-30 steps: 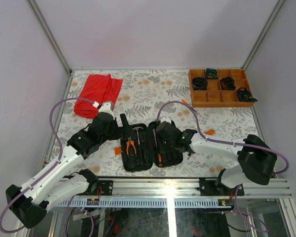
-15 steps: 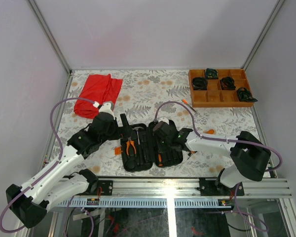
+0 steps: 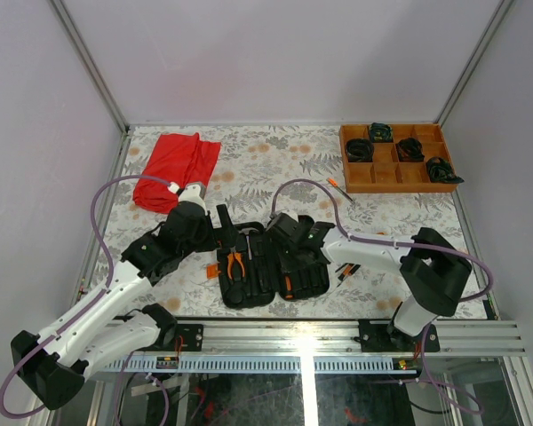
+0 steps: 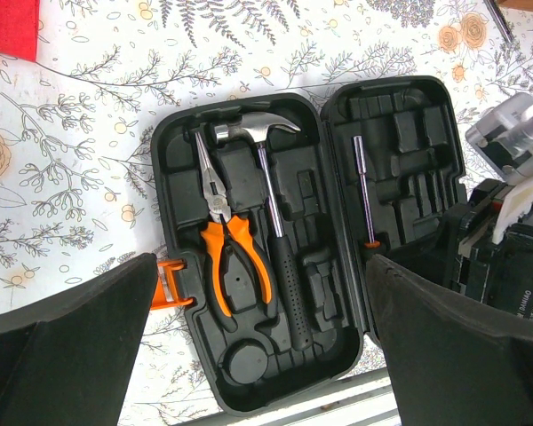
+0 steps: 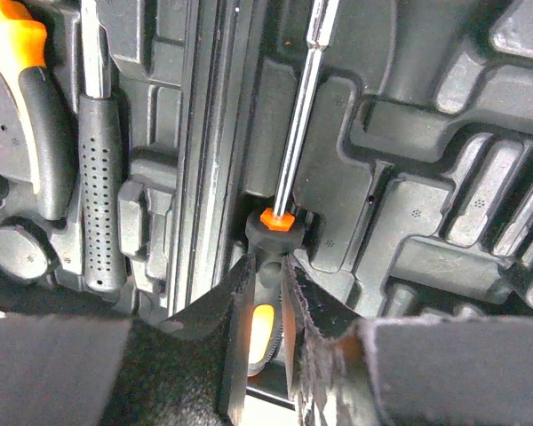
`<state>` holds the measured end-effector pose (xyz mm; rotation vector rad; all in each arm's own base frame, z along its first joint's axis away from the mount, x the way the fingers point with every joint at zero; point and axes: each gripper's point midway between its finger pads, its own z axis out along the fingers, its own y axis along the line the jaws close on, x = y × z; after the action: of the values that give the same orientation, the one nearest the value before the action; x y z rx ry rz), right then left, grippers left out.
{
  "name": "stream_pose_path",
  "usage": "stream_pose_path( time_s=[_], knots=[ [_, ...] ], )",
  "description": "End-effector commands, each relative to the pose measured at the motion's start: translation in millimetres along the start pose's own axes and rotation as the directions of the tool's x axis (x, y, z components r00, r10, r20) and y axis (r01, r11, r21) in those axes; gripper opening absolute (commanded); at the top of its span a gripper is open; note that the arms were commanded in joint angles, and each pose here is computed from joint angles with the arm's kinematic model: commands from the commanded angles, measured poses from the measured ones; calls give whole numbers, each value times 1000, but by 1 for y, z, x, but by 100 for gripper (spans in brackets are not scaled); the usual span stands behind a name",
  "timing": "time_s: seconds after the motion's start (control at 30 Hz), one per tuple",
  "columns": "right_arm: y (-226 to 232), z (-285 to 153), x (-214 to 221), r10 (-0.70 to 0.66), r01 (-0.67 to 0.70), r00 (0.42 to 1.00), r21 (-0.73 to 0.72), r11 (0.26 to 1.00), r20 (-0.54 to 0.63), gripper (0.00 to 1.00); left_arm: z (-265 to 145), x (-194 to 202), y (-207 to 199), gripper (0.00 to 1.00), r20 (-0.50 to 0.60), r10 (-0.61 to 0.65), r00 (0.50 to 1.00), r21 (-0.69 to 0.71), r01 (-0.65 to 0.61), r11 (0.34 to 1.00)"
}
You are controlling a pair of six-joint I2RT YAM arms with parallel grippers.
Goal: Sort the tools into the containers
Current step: Place the screwdriver in the storage box, then adjust the storage box at the center of the board.
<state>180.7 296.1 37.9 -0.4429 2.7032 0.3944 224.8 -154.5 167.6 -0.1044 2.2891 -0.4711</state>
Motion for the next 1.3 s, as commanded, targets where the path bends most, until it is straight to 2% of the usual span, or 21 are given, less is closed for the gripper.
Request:
stream_pose_path(
  time_s=[0.0, 0.27, 0.4, 0.53, 0.6, 0.73, 0.83, 1.03, 1.27],
  knots=[
    [-10, 14, 22, -30, 38, 991, 59, 998, -130, 22, 2, -6, -5, 100, 28, 7, 1000, 27, -8, 1000],
    [-27, 36, 57, -34, 70, 962, 122, 990, -272, 9, 4, -3, -6, 100, 14, -7, 1000, 34, 7, 999],
    [-38, 46, 79, -34, 94, 938, 157, 983, -346, 4, 10, 8, -9, 100, -16, -86, 996, 49, 86, 995],
    [-48, 52, 96, -26, 109, 917, 188, 976, -398, 0, 24, 23, 4, 100, -20, -182, 983, -11, 182, 983],
    [-51, 52, 101, -20, 107, 915, 196, 975, -402, 0, 31, 29, 8, 97, -20, -208, 978, -29, 207, 978],
    [-56, 51, 105, -16, 107, 913, 203, 973, -408, 0, 40, 30, 23, 80, 4, -226, 974, -98, 225, 969],
    [-57, 51, 106, -14, 103, 916, 203, 974, -401, 0, 45, 27, 35, 72, 25, -233, 972, -145, 234, 961],
    [-57, 48, 101, -21, 105, 926, 202, 974, -376, 0, 55, 27, 64, 70, 42, -251, 967, -233, 254, 939],
    [-57, 46, 100, -29, 112, 926, 199, 974, -376, 0, 73, 34, 86, 64, 22, -272, 962, -272, 268, 924]
  ],
)
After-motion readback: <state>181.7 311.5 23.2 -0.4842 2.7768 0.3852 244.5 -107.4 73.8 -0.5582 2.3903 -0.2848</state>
